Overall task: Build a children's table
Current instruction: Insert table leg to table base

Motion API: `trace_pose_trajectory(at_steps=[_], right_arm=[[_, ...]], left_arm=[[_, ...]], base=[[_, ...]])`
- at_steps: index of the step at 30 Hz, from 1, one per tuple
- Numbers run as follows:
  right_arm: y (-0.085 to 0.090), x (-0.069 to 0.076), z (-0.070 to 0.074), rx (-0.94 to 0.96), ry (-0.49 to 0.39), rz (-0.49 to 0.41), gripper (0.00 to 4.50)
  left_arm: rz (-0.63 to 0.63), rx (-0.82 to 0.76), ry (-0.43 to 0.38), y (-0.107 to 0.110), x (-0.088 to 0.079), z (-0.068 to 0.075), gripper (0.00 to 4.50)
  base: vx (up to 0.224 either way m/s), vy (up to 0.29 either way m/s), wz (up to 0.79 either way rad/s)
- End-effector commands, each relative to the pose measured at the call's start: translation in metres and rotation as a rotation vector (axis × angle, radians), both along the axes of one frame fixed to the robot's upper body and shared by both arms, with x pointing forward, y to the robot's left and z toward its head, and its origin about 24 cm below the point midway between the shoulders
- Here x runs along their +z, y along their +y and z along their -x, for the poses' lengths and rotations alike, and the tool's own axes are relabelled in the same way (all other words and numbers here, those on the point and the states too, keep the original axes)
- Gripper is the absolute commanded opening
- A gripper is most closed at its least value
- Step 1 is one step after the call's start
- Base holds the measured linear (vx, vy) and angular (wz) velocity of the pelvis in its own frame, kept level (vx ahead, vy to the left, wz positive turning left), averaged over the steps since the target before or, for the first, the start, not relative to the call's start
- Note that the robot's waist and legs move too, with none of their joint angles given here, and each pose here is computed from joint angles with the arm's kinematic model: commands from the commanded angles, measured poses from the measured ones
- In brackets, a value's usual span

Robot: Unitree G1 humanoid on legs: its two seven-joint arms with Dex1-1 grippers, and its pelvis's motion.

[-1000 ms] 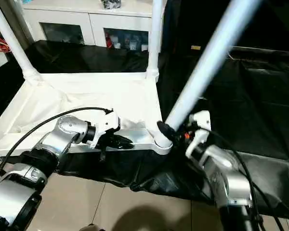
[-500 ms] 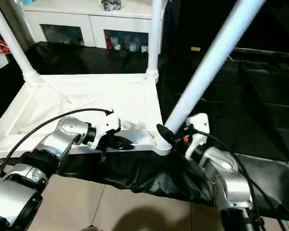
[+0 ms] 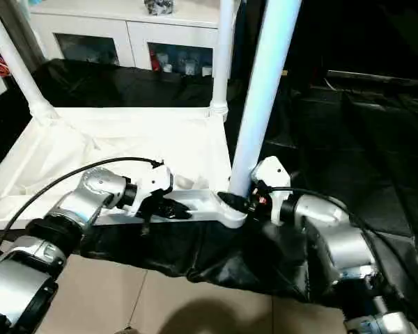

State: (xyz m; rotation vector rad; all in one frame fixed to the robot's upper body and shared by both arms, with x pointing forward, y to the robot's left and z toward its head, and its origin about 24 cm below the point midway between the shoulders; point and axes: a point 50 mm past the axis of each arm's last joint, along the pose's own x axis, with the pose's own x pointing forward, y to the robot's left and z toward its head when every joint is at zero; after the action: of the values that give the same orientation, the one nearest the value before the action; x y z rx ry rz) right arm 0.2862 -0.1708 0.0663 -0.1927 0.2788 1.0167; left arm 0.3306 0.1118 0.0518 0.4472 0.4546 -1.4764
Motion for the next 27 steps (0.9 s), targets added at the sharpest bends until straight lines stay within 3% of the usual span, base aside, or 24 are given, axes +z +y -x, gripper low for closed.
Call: trace_pose_trajectory(at_steps=[1,11,15,23,27], right_arm=[[0.000,-0.042,0.020,0.069,0.205,0.089,1.88],[0.004,-0.039,0.028,0.250,0.221,0.071,1.88],[0.008,-0.038,0.024,0.273,0.213,0.060,1.88],[0.014,-0.039,0.009,0.127,0.155,0.006,1.88],[0.013,-0.042,-0.006,-0.050,0.127,-0.012,1.88]], left_arm=[[0.028,-0.047,-0.044,0.002,0.015,-0.002,0.00],[-0.022,-0.146,-0.016,0.013,0.020,0.002,0.00],[-0.016,-0.085,-0.061,0.013,0.024,-0.005,0.00],[0.039,0.093,-0.103,0.009,0.027,-0.015,0.00],[0.091,0.195,-0.134,0.001,0.032,-0.021,0.00]], base=[[0.000,0.000,0.00],[0.000,0.000,0.00],[0.000,0.000,0.00],[0.000,0.000,0.00],[0.000,0.000,0.00]])
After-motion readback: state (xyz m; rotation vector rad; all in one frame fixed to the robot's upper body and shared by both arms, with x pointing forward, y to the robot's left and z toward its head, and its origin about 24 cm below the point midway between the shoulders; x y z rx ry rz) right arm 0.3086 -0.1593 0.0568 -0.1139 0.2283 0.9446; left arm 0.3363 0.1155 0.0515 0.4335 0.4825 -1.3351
